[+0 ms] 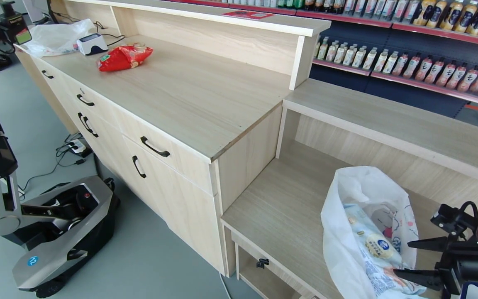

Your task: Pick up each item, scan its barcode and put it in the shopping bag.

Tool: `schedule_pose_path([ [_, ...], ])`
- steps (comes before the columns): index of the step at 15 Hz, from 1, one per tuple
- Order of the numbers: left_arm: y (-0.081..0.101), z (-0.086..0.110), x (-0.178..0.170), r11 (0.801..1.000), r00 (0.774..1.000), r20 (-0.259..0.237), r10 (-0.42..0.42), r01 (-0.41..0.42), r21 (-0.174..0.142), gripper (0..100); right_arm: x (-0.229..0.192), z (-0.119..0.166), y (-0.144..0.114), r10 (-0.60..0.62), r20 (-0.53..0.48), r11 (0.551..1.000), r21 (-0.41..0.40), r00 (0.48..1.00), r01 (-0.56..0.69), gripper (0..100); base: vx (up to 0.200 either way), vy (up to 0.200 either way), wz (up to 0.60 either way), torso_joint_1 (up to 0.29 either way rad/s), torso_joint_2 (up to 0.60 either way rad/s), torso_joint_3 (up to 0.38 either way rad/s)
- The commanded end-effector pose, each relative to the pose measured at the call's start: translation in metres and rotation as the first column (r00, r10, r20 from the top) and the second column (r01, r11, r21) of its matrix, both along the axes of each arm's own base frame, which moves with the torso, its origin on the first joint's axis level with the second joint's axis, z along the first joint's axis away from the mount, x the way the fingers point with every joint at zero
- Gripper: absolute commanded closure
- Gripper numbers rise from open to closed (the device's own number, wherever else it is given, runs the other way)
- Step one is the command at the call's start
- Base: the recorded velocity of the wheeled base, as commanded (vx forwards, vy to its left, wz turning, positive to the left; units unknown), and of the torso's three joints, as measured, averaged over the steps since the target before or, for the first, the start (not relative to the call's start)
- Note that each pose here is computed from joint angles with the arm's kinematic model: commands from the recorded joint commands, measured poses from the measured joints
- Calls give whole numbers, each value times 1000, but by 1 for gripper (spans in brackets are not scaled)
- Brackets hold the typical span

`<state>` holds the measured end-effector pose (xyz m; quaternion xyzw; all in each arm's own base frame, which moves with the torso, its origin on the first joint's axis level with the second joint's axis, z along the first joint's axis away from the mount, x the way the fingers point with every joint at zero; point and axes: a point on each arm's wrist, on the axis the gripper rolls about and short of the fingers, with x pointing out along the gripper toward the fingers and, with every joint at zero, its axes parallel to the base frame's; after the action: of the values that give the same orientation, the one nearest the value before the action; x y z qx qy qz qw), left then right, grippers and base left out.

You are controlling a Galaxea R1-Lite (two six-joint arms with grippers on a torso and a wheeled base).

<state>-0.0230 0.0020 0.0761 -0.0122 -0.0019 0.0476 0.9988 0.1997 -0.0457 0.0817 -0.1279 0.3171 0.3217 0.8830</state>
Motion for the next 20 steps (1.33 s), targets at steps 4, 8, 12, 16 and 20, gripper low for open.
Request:
schedule_pose_path([
  [4, 0, 0, 0, 1000, 1000, 1, 1, -1, 0, 0, -2, 14, 0, -1, 90, 1000, -27, 996, 3, 0, 0, 0, 0, 0, 0, 0],
  [8, 0, 0, 0, 1000, 1000, 1, 1, -1, 0, 0, -19, 43, -1, -21, 299, 995, -91, 954, 50, 0, 0, 0, 0, 0, 0, 0],
  [12, 0, 0, 0, 1000, 1000, 1, 1, -1, 0, 0, -39, 82, 3, -4, 514, 984, -153, 858, 96, 0, 0, 0, 0, 0, 0, 0],
  [16, 0, 0, 0, 1000, 1000, 1, 0, 0, 0, 0, -60, 114, 6, -7, 658, 962, -201, 753, 185, 0, 0, 0, -150, 1, 1, 1],
  [20, 0, 0, 0, 1000, 1000, 1, 1, -1, 0, 0, -83, 143, 11, -149, 727, 948, -87, 671, 305, 0, 0, 0, -600, -87, 207, 134],
])
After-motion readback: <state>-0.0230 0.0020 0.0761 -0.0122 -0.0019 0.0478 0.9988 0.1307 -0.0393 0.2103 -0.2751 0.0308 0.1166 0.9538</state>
